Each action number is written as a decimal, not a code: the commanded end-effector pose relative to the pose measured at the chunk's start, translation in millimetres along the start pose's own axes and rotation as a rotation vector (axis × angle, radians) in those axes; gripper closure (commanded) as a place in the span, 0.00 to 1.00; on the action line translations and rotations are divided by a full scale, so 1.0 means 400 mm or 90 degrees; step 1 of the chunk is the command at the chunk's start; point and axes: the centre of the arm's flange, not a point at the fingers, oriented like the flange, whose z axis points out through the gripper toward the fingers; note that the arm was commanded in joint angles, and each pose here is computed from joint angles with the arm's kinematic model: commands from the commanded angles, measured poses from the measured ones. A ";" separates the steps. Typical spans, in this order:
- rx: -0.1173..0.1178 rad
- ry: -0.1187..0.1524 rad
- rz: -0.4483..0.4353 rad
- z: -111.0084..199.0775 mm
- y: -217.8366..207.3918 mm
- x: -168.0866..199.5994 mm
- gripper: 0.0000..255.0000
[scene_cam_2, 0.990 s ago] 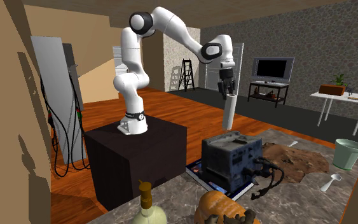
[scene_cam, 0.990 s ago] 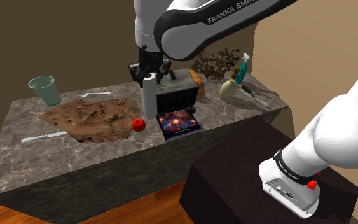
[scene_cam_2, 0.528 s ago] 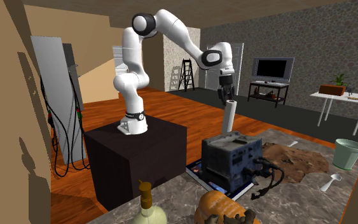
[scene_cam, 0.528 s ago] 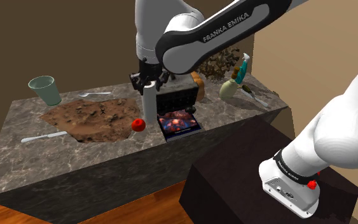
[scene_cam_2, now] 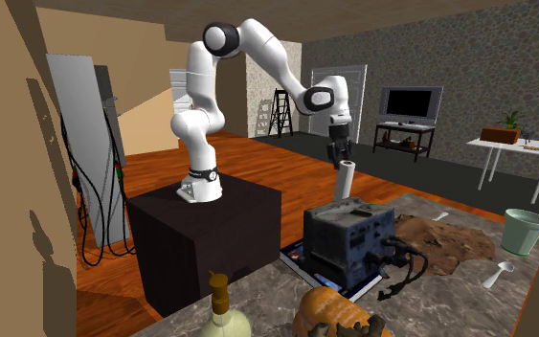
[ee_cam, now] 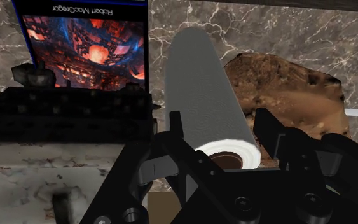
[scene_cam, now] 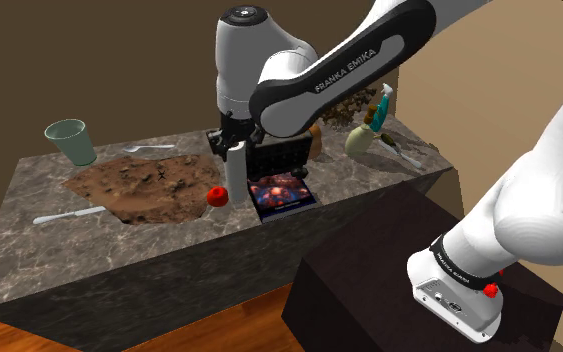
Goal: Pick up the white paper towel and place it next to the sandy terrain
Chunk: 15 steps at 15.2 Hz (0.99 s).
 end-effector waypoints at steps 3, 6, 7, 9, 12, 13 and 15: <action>0.000 0.000 0.000 0.054 -0.001 -0.013 1.00; 0.000 0.000 0.000 0.093 -0.001 -0.021 1.00; 0.000 0.000 0.000 0.106 -0.001 -0.024 1.00; 0.000 0.000 0.000 0.132 -0.001 -0.029 1.00; 0.000 0.000 0.000 0.170 -0.001 -0.037 1.00; 0.000 0.000 0.000 0.183 -0.001 -0.040 1.00; 0.000 0.000 0.000 0.209 -0.001 -0.045 1.00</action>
